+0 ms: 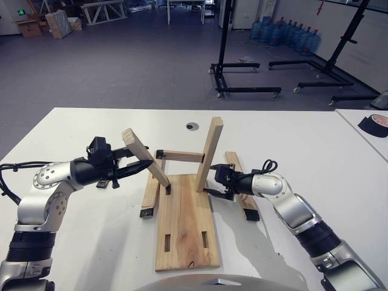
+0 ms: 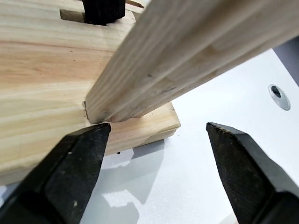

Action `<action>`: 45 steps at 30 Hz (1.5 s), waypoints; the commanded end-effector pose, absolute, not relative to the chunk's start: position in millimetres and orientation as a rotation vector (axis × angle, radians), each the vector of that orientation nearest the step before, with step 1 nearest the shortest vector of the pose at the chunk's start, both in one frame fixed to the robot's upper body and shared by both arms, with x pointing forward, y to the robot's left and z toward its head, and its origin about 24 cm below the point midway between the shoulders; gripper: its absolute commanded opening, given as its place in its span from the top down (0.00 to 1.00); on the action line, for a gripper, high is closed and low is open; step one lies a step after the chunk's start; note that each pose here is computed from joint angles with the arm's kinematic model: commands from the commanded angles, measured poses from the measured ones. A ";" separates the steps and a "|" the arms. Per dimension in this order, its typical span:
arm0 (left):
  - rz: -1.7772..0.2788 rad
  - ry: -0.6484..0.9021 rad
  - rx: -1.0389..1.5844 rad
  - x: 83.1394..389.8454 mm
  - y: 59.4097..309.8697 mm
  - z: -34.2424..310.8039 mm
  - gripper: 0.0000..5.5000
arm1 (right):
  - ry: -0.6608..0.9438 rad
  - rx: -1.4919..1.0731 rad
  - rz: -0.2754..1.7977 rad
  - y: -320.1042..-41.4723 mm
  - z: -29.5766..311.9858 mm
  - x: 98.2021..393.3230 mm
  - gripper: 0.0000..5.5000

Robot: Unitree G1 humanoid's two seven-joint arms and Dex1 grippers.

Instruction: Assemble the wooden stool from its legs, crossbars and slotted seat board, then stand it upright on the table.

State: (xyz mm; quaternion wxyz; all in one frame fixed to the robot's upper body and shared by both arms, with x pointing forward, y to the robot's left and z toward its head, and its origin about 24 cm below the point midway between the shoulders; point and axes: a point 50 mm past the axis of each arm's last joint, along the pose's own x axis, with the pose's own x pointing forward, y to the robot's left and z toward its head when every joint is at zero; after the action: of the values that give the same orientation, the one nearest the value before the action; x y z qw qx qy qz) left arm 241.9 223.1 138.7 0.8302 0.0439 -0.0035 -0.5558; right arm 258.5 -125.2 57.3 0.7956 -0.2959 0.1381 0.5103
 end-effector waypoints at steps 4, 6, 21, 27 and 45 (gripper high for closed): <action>-1.352 0.071 0.030 231.5 212.0 143.5 0.63 | 0.439 -0.602 1.136 -126.8 32.0 246.4 0.31; -1.372 0.070 0.015 230.4 210.0 144.8 0.63 | 0.434 -0.599 1.120 -127.9 34.8 250.9 0.31; -1.213 0.053 -0.074 222.5 222.8 123.1 0.63 | 0.466 -0.593 1.122 -135.8 33.0 246.6 0.31; -1.194 0.080 -0.103 216.0 223.3 111.4 0.63 | 0.542 -0.595 1.146 -141.5 24.2 238.6 0.31; -0.987 0.337 -0.104 226.7 238.2 66.6 0.63 | 0.563 -0.659 1.175 -144.3 21.1 234.7 0.31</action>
State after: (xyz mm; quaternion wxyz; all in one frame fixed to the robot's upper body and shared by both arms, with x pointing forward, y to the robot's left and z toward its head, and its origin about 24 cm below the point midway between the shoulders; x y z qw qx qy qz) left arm 230.9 226.1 111.0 0.8287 -0.0826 0.0213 -0.5531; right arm 253.0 -129.8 56.2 0.7816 -0.2927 0.1585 0.5276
